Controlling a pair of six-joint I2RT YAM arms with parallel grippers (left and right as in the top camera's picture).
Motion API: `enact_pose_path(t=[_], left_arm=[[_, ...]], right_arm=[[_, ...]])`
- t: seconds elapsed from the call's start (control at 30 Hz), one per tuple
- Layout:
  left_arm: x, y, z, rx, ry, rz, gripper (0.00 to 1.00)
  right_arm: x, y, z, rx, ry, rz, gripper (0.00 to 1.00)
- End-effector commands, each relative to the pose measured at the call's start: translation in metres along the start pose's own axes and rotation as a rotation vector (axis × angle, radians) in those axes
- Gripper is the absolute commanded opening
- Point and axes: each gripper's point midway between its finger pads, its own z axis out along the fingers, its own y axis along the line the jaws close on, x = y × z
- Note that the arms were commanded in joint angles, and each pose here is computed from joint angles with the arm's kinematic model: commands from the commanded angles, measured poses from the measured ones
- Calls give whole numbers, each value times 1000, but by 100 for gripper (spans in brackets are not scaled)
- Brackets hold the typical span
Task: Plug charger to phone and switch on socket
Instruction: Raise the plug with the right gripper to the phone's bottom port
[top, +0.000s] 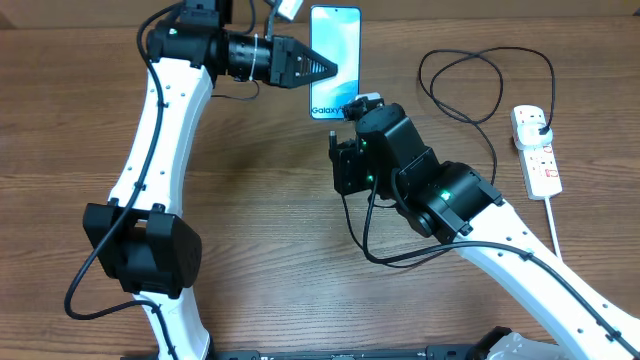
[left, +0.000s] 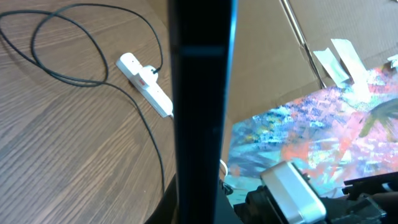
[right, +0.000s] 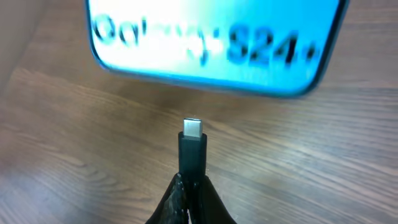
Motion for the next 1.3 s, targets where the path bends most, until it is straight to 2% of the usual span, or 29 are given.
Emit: enact_pose_path(t=[0.0,0.27,0.43,1.27], left_arm=[[-3,-12,-1,40,-5,54,4],[-3,-12,-1,41,-4,52,4],[-2,-21,-1,93,-3,54,4],[-3,-16,-1,63,-4,60,4]], right_arm=[[-29,7,-18,2,-92,1,4],[-29,7,-18,2,-91,1,4],[-27,6,-18,5,-85,1,4],[-30,3,-19,24,-100,3,4]])
